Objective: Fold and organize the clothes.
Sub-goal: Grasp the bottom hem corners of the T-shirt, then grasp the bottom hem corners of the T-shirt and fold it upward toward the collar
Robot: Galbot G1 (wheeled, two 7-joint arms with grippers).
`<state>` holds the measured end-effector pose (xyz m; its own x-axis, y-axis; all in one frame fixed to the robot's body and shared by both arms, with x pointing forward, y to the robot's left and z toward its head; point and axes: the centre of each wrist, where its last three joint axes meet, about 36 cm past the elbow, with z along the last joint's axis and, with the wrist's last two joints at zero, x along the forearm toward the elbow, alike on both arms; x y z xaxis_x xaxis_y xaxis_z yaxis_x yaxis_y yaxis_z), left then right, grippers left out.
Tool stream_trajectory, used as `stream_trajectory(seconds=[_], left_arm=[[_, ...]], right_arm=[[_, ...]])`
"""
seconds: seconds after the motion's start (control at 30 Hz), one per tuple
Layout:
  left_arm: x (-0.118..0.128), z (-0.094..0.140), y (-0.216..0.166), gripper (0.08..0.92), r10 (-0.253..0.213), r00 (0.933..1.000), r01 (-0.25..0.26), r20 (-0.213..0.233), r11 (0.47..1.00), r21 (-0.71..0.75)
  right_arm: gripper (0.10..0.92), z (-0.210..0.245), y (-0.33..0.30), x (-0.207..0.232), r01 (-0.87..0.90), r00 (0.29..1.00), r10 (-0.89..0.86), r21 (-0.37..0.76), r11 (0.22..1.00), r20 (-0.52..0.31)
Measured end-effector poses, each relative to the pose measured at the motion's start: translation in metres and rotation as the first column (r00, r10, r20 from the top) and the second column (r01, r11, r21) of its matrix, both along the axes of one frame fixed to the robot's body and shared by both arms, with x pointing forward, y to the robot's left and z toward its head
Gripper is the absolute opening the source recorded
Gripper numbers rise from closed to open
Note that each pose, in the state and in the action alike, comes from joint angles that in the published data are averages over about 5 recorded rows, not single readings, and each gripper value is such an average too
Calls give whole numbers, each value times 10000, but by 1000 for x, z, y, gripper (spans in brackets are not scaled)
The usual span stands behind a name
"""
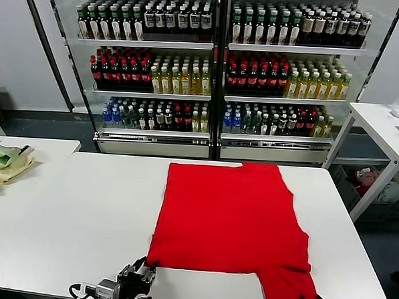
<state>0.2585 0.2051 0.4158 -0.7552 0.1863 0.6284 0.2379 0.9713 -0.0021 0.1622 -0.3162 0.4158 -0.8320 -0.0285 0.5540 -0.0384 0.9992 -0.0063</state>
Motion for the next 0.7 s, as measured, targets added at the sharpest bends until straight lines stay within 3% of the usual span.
stream_trajectory(seconds=[0.13, 0.23, 0.47, 0.7], left_arm=[[-1, 1, 1, 154, -13, 10000, 13, 50, 10000, -15], [-4, 3, 3, 96, -25, 9999, 25, 122, 10000, 30], [-18, 25, 13, 83, -14, 9997, 10, 253, 9999, 160], [-47, 56, 29, 83, 212, 9996, -222, 201, 9984, 515]], right_arm=[[159, 5, 1, 1, -110, 9999, 109, 113, 9999, 96], [127, 17, 1, 1, -313, 9992, 310, 95, 9995, 246], [124, 57, -1, -2, -828, 9937, 843, -225, 9963, 740], [124, 72, 1, -14, -1065, 9925, 1084, -361, 9937, 559]])
